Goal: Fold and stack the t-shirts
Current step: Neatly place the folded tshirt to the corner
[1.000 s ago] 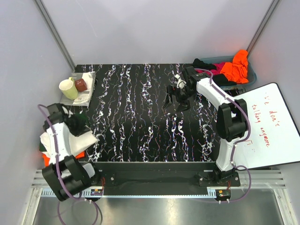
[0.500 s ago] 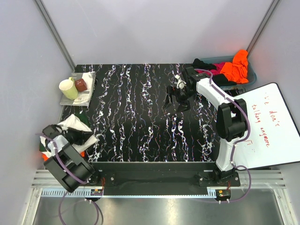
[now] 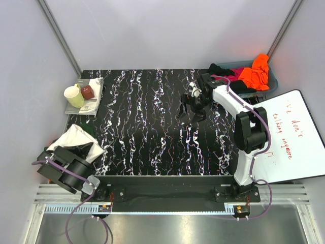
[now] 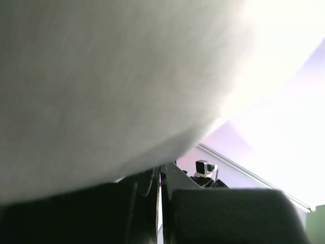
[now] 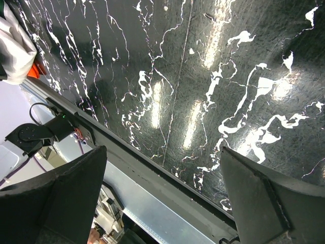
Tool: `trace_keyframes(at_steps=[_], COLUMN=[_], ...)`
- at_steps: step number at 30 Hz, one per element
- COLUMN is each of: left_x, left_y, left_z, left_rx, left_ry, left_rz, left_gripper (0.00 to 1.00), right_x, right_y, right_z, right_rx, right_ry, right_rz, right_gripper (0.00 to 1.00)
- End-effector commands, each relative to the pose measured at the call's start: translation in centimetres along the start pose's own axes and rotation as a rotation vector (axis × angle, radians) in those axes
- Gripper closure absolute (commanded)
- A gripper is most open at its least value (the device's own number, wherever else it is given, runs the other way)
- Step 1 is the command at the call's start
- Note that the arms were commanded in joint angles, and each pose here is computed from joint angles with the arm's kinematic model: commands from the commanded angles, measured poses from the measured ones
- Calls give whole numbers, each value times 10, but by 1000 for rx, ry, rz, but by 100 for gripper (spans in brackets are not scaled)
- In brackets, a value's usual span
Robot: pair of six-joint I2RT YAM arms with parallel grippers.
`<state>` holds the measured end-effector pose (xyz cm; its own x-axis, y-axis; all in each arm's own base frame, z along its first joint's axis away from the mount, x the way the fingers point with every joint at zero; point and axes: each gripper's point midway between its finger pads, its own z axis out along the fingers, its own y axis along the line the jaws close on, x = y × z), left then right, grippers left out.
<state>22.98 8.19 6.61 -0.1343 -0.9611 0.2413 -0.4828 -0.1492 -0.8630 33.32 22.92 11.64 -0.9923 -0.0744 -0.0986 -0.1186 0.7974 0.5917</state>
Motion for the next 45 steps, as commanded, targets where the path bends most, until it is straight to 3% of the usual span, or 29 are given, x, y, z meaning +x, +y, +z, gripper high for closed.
trace_keyframes(at_steps=[1,8,11,12,13,14,22,27,28,32,38,45], left_x=[7,58,73,75,81,80,111,133,140,153,176,192], left_y=[-29,-70,-94,-101,-97,-111,-133,-108,-122,-92,-71,-70], left_z=[-4,2,5,5,11,12,64,109,117,150,181,198], left_rx=[80,98,95,84,25,9,-264,-505,-492,-649,-733,-687], left_ry=[25,80,54,38,44,32,103,232,237,375,498,594], left_rz=[148,532,708,757,777,844,1158,1320,1370,1423,1469,1500], left_gripper=[100,98,82,73,54,46,1,1,1,1,1,1], right_x=[-2,-7,-8,-8,-10,-12,-34,-45,-46,-49,-56,-79], right_y=[6,7,6,5,3,3,-8,-26,-29,-45,-74,-86], right_z=[-9,-12,-12,-11,-11,-11,-21,-28,-29,-31,-29,-30], right_rx=[-12,0,8,14,23,28,141,255,271,339,429,410], right_ry=[-20,-40,-44,-41,-48,-52,-131,-179,-182,-197,-207,-266], right_rz=[-20,-23,-24,-19,-23,-24,-37,-36,-34,-30,9,56], right_gripper=[0,0,0,0,0,0,0,0,0,0,0,0])
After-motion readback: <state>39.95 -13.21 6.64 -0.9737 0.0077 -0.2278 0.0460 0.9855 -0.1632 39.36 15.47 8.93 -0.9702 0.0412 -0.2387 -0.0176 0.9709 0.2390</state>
